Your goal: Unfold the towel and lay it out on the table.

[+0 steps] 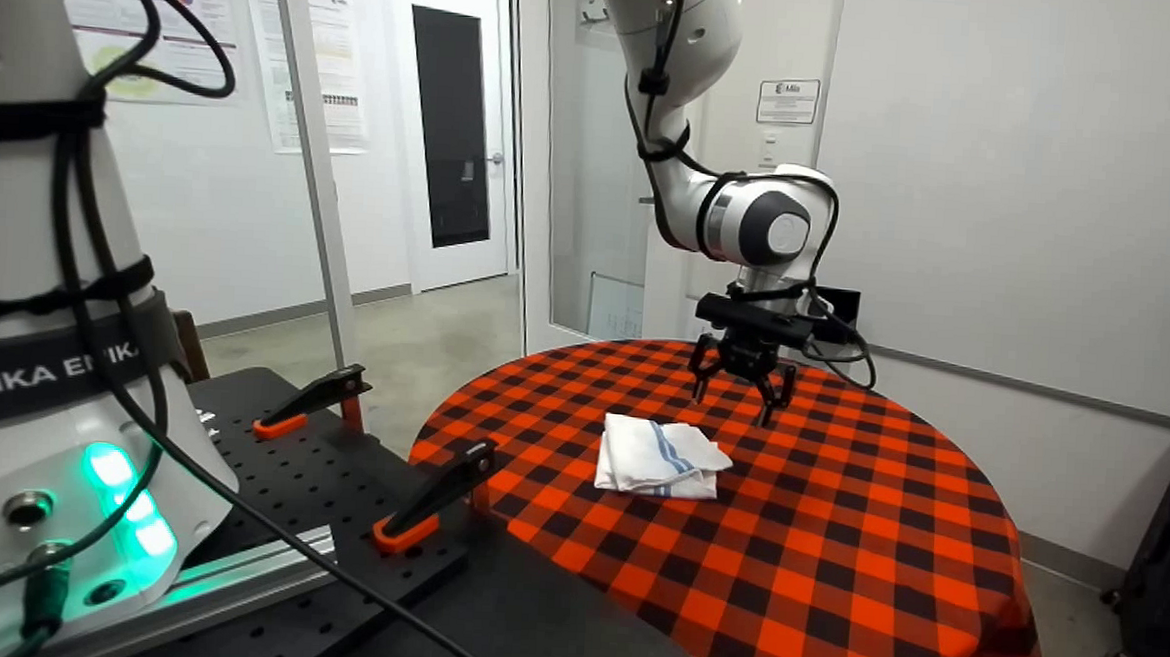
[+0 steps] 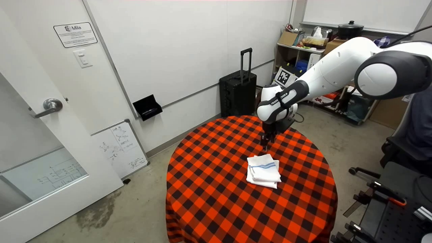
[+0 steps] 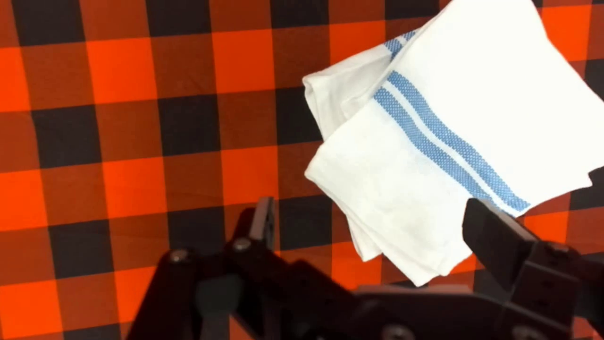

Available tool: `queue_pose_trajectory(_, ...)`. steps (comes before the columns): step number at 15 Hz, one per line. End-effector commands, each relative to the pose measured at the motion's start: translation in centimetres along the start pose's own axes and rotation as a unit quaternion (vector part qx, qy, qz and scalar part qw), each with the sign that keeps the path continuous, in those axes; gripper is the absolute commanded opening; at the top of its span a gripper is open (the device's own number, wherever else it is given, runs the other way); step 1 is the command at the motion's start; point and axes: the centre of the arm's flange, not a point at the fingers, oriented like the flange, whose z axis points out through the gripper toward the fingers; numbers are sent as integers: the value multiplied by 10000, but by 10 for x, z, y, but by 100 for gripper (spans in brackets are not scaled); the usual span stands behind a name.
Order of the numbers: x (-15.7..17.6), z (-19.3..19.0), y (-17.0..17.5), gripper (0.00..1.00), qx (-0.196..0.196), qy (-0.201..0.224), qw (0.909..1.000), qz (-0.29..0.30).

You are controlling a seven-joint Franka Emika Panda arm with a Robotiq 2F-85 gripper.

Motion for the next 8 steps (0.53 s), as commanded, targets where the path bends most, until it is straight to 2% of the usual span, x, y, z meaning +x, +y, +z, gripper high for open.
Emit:
queue_pose_trajectory(1,32,23,10,100,250,-390,9988,-151)
queue_pose_trajectory(8,34,44,15,100,379,-774,9959,-260)
